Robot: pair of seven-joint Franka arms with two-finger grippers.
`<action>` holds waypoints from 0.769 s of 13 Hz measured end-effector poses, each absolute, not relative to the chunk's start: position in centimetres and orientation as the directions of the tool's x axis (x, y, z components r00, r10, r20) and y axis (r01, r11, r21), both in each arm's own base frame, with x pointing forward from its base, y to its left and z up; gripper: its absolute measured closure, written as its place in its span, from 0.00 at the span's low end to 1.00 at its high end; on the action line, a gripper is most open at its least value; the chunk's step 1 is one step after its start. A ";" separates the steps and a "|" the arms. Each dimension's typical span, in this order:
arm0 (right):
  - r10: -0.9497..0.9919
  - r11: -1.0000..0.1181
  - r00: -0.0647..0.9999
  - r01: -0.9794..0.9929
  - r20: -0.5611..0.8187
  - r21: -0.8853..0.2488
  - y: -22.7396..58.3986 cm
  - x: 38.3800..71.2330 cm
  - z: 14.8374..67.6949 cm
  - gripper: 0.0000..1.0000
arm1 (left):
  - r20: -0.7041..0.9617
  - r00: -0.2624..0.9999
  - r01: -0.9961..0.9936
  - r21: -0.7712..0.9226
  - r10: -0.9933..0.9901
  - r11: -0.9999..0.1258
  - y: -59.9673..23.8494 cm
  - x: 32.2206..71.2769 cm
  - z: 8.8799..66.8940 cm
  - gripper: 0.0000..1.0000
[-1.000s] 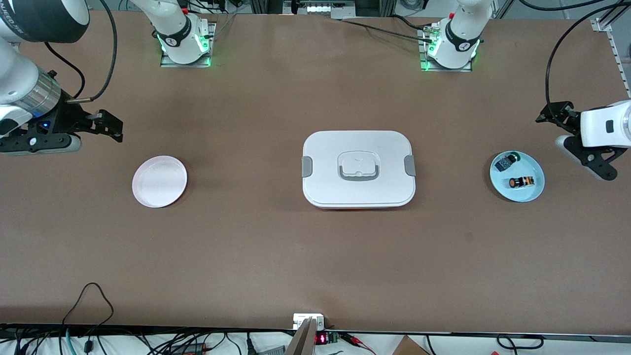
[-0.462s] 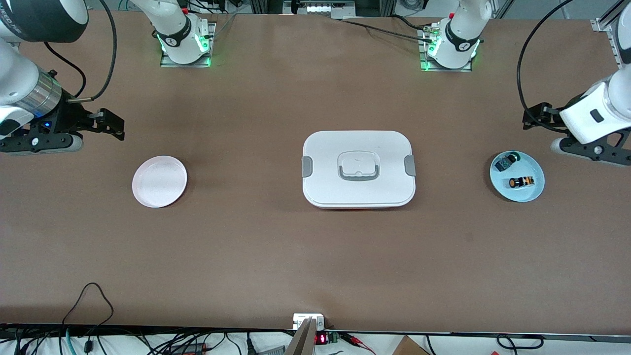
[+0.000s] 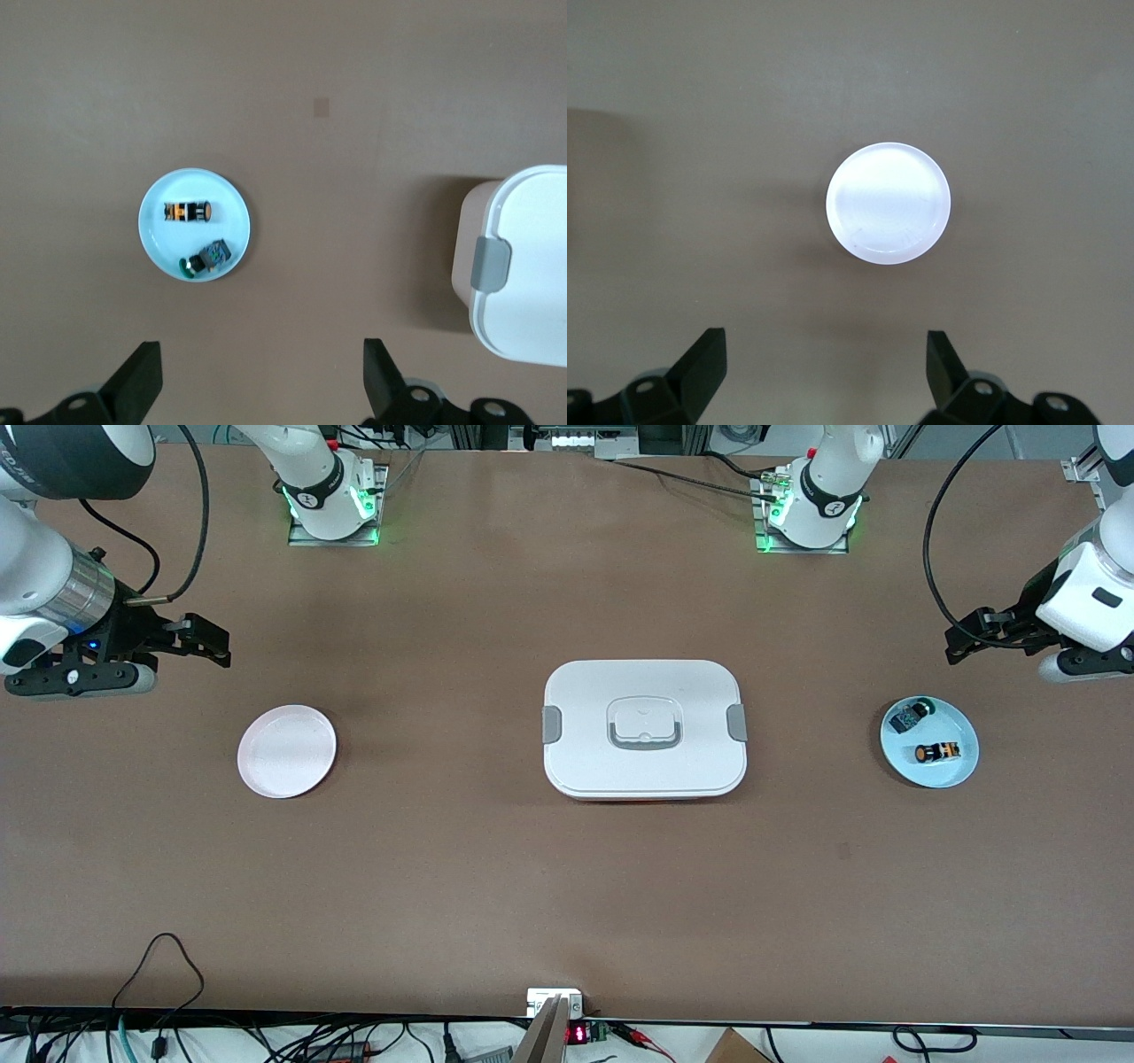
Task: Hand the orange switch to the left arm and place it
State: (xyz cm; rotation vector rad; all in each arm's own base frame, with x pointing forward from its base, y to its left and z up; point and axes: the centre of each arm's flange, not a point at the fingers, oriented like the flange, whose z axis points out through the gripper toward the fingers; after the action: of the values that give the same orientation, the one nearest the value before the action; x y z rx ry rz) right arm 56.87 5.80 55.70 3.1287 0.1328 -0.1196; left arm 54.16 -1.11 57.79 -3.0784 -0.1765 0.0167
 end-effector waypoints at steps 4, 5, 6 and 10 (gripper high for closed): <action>0.082 -0.997 0.994 0.083 -0.079 0.005 5.8 56.8 55.7 0.00 | -0.014 0.995 0.093 -0.061 0.094 -0.994 -2.0 53.2 57.1 0.00; 0.082 -0.997 0.993 0.083 -0.079 0.004 5.8 56.8 55.7 0.00 | -0.025 0.995 0.090 -0.062 0.091 -0.994 -2.0 53.1 57.0 0.00; 0.082 -0.997 0.994 0.083 -0.079 0.004 5.8 56.8 55.7 0.00 | -0.030 0.995 0.088 -0.063 0.090 -0.994 -2.0 53.1 56.8 0.00; 0.081 -0.997 0.994 0.082 -0.079 0.004 5.8 56.8 55.7 0.00 | -0.032 0.996 0.086 -0.063 0.088 -0.994 -2.0 53.2 56.8 0.00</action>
State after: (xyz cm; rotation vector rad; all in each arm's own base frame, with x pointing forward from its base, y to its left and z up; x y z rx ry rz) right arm 56.84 5.79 55.68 3.1289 0.1282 -0.1230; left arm 53.18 -2.01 56.76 -3.0770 -0.1348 0.0540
